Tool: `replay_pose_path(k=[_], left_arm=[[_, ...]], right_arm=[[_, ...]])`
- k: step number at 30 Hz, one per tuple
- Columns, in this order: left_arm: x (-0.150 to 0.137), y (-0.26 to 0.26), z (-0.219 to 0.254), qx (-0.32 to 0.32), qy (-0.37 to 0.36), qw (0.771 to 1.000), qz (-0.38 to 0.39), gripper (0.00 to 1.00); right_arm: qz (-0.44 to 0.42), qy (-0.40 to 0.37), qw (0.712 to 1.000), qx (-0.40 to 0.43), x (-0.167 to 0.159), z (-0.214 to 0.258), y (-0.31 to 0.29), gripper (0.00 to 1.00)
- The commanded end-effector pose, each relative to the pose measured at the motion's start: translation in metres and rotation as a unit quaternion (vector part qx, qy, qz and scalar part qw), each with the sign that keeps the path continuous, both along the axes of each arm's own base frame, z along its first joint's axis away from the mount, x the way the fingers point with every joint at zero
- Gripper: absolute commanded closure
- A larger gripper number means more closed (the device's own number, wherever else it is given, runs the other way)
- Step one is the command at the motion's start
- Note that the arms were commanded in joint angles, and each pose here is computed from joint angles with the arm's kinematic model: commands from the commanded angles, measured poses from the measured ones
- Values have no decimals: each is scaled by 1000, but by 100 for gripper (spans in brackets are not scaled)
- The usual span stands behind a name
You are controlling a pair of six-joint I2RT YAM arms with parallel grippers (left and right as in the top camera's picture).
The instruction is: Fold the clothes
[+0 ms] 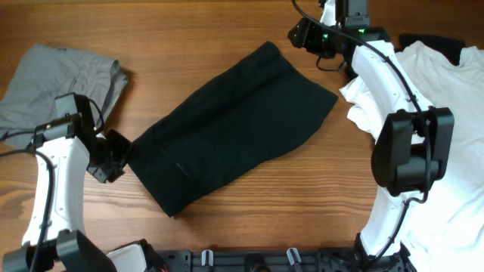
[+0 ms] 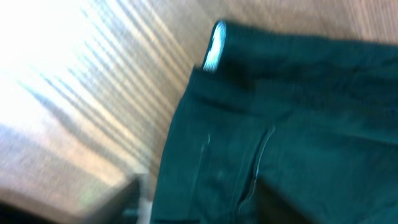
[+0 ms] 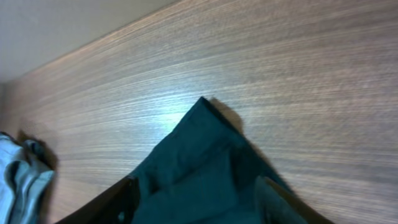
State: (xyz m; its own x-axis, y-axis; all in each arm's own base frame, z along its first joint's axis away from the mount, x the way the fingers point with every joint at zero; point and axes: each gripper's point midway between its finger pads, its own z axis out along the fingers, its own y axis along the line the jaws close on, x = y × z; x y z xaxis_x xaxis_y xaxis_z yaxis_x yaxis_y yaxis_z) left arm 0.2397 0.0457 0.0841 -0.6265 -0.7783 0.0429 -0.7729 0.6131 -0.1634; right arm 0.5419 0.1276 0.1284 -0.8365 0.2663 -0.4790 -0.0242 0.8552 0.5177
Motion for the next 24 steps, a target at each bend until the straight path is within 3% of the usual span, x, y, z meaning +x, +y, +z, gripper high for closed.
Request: replay_pose_path(k=[1, 4, 6, 8, 9, 13, 16, 19, 24], left_arm=[[13, 8, -2, 16, -22, 1000, -10, 26], [27, -3, 14, -14, -61, 996, -60, 33], [30, -13, 23, -39, -74, 994, -75, 47], [32, -27, 27, -71, -88, 989, -100, 83], [32, -35, 29, -85, -94, 985, -115, 95], [33, -61, 25, -80, -93, 971, -203, 96], [33, -77, 14, -45, -77, 962, -257, 96], [36, -97, 1, -41, -75, 952, -293, 96], [33, -92, -24, -9, -21, 972, -232, 96]], right_arm=[[6, -21, 999, -24, 4, 13, -16, 32], [2, 4, 1000, -4, -12, 25, -32, 32], [-12, 34, 999, -5, -27, 27, -47, 33], [-23, 71, 997, -6, -44, 25, -59, 35], [-30, 96, 995, -6, -55, 20, -65, 36], [-34, 198, 979, -45, -99, -11, -84, 36], [-52, 252, 961, -99, -125, -42, -102, 23], [-27, 242, 964, -102, -129, -69, -99, 17], [15, 204, 975, -93, -127, -97, -91, 13]])
